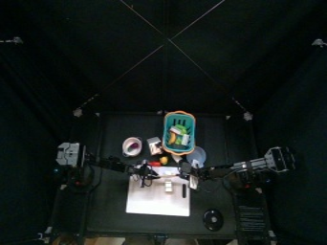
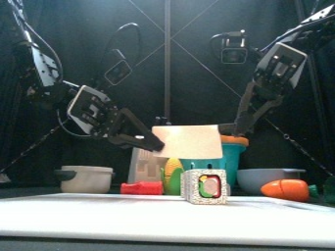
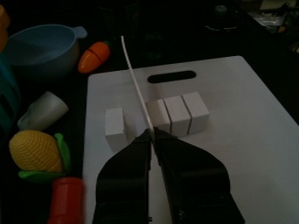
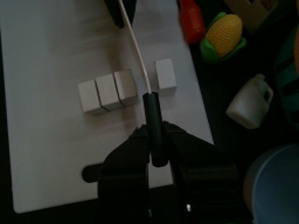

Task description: Cut second piece of sushi

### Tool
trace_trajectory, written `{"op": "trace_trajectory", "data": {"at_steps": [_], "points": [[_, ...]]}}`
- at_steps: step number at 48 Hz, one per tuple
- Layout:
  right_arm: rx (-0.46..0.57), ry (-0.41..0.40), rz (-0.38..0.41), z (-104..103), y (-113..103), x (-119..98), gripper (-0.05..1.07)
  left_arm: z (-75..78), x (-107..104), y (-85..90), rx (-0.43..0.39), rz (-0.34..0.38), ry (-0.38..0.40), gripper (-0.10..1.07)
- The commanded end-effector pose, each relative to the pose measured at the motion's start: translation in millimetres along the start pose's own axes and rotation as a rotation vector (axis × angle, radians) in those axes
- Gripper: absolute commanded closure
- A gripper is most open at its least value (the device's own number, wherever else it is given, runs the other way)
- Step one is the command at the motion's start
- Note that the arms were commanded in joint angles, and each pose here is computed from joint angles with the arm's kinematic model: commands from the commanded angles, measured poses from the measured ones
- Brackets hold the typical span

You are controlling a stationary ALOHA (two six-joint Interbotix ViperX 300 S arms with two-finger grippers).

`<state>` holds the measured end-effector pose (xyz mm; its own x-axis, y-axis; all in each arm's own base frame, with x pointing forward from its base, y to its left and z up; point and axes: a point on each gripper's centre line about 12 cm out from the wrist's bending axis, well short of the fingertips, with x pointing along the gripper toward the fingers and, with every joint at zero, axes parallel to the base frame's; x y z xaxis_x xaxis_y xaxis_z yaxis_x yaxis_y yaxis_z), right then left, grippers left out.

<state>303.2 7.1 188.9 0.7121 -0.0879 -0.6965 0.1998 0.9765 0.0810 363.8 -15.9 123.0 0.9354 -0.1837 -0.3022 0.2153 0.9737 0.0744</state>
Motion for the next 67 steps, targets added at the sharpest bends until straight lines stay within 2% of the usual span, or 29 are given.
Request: {"op": "trace_trajectory", "data": {"at_steps": [1,8,33,57,67], "points": [[0.005,-0.03,0.019,6,4,-7,0.7,15.7,1,-11.0,0.025,-0.034,-0.053,0.49],[-0.011,-0.011,0.038,-1,12,-6,0.7,12.5,3,-20.7,0.028,-0.06,-0.043,0.49],[0.014,0.06,0.029,-18,12,7,0.7,-8.2,14,-36.4,0.0,-0.086,0.015,0.49],[0.021,0.08,0.03,-22,14,11,0.7,-15.8,16,-35.7,-0.019,-0.074,0.036,0.49],[0.016,0.09,0.037,-25,16,18,0.7,-24.1,18,-33.3,-0.037,-0.059,0.058,0.49]]}}
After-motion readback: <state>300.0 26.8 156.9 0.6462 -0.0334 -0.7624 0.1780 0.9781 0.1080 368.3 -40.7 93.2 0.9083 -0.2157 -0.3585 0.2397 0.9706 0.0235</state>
